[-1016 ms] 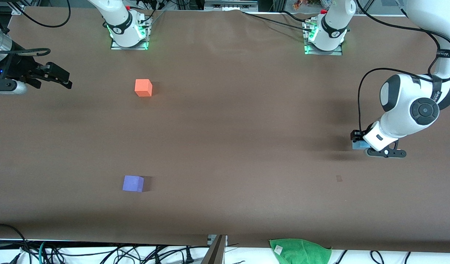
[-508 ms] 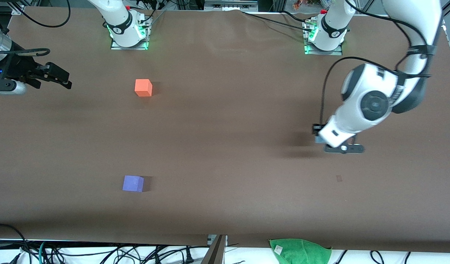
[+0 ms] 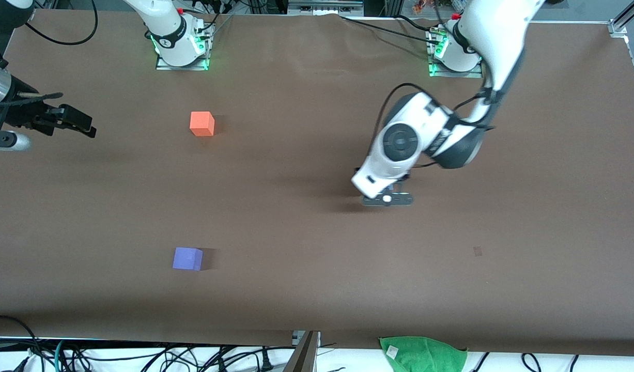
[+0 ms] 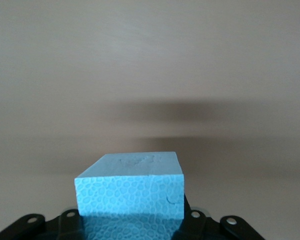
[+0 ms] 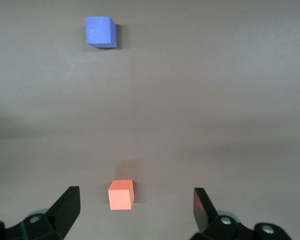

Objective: Place blue block between orange and purple blocks
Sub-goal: 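Carry the blue cube with the left gripper toward the table middle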

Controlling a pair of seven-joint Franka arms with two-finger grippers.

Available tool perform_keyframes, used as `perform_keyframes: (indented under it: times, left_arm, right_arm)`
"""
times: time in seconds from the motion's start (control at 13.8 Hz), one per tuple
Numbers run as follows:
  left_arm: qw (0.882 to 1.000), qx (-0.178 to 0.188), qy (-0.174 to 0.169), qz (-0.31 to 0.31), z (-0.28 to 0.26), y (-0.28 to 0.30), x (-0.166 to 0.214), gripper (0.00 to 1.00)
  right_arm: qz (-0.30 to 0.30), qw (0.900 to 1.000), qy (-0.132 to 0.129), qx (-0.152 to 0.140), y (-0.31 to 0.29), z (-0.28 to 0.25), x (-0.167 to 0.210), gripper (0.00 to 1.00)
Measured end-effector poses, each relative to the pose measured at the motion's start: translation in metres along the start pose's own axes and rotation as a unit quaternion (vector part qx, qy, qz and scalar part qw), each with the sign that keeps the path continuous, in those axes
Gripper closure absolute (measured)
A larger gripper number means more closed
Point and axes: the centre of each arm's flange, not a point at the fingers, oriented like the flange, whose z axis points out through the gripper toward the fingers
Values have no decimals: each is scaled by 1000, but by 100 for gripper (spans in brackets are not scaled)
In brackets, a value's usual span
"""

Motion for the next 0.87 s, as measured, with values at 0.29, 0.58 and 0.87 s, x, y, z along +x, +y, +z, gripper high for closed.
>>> perform_keyframes:
  times: [0.29, 0.58, 0.87]
  left_arm:
    - [997, -58, 36, -18, 51, 67, -5, 41]
    - [998, -49, 35, -11, 92, 84, -14, 41]
    - [998, -28, 51, 7, 101, 82, -12, 29]
  right_arm:
    - [8, 1000, -12, 0, 8, 14, 10, 0]
    - [11, 999, -33, -2, 10, 38, 22, 0]
    - [12, 999, -52, -3, 10, 61, 32, 0]
